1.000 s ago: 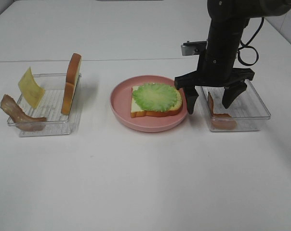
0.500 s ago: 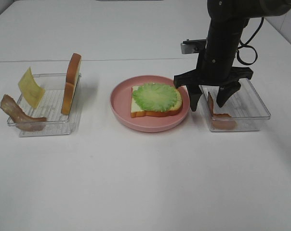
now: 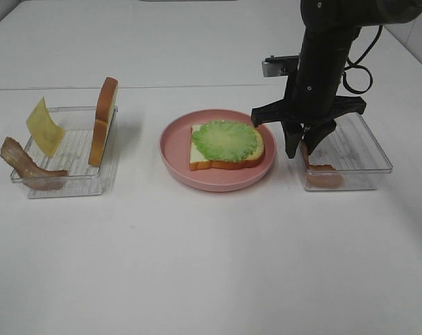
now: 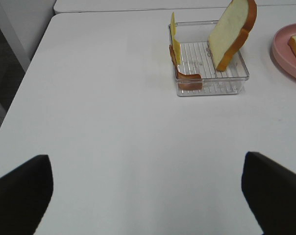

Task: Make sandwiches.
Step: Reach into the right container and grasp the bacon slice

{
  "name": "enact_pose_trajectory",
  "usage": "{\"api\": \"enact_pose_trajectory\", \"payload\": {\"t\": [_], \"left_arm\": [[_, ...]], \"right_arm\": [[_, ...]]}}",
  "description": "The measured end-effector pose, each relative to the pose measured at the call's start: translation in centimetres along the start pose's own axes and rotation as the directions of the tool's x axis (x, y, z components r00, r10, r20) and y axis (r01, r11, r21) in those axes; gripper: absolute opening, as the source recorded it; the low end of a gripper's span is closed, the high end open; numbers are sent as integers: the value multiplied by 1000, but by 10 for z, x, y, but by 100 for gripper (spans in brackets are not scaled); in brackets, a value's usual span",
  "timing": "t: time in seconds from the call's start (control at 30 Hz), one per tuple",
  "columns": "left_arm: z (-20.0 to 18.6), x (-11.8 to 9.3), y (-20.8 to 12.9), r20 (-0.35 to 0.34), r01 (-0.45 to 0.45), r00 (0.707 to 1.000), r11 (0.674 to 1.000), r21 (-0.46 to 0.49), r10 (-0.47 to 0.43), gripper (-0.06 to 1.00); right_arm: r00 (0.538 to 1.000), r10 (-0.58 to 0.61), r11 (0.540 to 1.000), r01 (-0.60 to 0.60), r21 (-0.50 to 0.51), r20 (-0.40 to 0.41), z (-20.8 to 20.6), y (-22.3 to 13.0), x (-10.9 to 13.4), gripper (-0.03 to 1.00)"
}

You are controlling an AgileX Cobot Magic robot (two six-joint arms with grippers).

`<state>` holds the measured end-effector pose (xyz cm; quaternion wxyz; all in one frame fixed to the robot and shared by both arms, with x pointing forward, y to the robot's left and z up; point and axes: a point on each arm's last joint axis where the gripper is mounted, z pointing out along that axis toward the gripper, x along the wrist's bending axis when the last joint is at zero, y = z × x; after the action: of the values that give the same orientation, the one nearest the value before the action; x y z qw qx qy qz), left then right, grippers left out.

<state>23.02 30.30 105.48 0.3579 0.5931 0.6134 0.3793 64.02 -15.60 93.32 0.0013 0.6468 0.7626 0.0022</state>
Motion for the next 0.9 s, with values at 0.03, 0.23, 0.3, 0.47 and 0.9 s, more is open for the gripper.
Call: {"api": "enact_pose_trajectory", "payload": {"t": [0.03, 0.23, 0.3, 0.47, 0.9], "left_arm": [[0, 0, 0, 0, 0, 1000, 1000, 0, 0, 99], [0, 0, 0, 0, 0, 1000, 1000, 0, 0, 99], [0, 0, 0, 0, 0, 1000, 1000, 0, 0, 99], [0, 0, 0, 0, 0, 1000, 1000, 0, 0, 99], [0, 0, 0, 0, 0, 1000, 1000, 0, 0, 99]], "right_arm": [[1000, -2, 1000, 2, -1, 4, 0, 0, 0, 28], [1000, -3, 1000, 3, -1, 5, 0, 0, 0, 27], [1000, -5, 1000, 5, -2, 10, 0, 0, -1, 22], [999, -16, 1000, 16, -6, 40, 0, 1, -4, 2], [999, 0, 1000, 0, -8, 36, -14, -4, -4, 0]]}}
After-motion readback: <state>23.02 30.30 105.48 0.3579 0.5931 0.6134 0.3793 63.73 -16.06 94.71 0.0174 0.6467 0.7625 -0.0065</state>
